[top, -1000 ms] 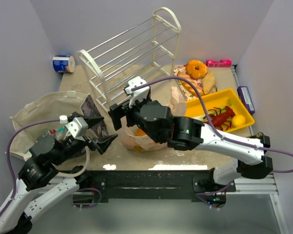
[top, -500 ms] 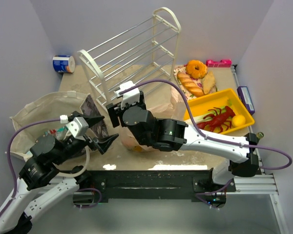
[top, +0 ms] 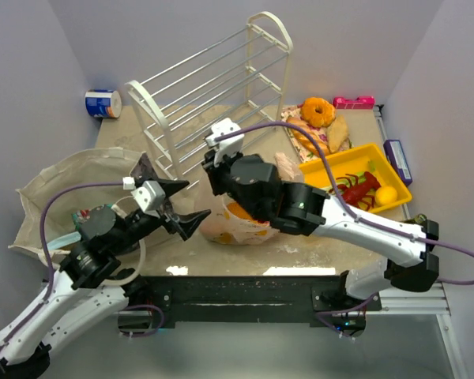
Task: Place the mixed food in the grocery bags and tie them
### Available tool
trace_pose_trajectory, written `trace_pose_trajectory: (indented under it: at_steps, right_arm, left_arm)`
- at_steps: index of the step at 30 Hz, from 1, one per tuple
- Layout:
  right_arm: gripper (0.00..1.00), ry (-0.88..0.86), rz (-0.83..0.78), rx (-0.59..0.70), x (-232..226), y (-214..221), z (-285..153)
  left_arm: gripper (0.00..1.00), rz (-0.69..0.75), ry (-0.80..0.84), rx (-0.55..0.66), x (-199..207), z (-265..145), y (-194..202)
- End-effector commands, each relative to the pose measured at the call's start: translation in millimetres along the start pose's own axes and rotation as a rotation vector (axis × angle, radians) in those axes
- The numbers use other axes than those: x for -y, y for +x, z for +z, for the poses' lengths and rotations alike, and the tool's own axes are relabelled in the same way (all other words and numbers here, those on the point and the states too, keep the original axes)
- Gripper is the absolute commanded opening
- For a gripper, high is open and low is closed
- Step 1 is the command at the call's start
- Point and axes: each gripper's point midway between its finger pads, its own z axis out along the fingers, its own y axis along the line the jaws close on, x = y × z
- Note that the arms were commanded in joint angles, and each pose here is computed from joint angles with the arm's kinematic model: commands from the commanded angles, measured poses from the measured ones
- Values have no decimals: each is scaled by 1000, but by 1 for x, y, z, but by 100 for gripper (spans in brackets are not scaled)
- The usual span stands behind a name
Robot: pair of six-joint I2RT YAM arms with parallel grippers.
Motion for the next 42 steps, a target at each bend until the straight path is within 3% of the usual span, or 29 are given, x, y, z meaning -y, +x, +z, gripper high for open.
trace_pose_trajectory:
  at_steps: [1,14,26,29,34,42]
  right_arm:
    - [3,-273,51,57,4,-34,-18]
    - [0,-576,-10,-66,6,-20,-37]
    - [0,-674,-14,-100,1,-16,-43]
    - [0,-673,-12,-112,2,-13,-42]
    - [0,-677,-2,-111,5,-16,-39]
    - [0,-668,3,-104,10,-21,-37]
  left_arm:
    - [100,29,70,150,8,24,-31]
    - [100,137,203,189,20,66,-37]
    - [100,171,333,200,14,73,-32]
    - [99,147,432,211,27,74,-30]
    - [90,76,611,176,48,78,-13]
    - [69,-30,671,124,55,75,20]
